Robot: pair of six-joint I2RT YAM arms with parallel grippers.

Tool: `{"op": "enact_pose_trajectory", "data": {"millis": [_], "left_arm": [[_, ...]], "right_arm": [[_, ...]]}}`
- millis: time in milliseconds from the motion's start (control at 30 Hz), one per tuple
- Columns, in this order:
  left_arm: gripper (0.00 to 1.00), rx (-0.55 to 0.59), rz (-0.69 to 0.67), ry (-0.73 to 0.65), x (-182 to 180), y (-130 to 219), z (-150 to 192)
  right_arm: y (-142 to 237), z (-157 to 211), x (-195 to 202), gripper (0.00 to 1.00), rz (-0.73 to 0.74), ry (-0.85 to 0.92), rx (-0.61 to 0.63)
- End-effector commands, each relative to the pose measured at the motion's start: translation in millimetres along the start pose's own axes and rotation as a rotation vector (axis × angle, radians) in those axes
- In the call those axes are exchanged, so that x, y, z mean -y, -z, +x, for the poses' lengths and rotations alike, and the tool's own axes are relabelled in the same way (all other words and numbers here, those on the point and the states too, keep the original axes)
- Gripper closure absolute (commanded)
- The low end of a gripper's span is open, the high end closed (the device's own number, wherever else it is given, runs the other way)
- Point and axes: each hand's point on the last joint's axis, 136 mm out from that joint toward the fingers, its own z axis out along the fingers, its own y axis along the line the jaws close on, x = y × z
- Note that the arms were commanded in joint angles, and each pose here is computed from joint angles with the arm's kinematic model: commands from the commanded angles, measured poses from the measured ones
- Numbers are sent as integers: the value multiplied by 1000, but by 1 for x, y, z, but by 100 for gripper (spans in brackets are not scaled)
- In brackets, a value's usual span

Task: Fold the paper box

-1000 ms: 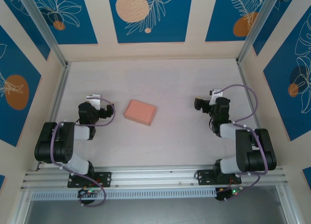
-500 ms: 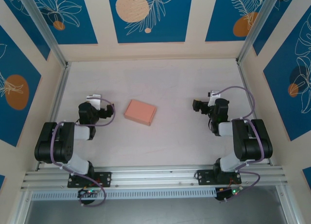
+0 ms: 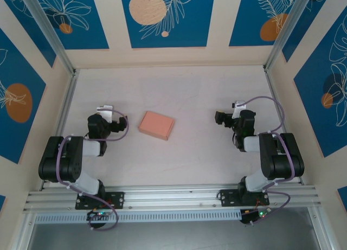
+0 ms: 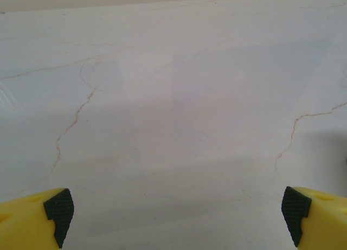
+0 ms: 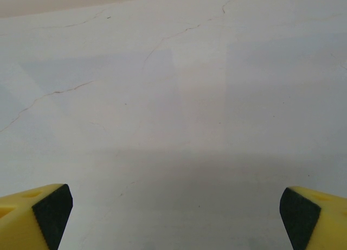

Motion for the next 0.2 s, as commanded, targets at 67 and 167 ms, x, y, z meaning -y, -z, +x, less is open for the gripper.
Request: {"op": "enact_pose_trajectory", "data": {"millis": [67,167], "left_arm": [[0,17,-8,-23,0,-1,-8],[0,16,-7,-22,0,-1,-8]], "right_arm": [[0,-16,-1,1,1,17,52],[0,-15,-1,1,2,17,51]]}}
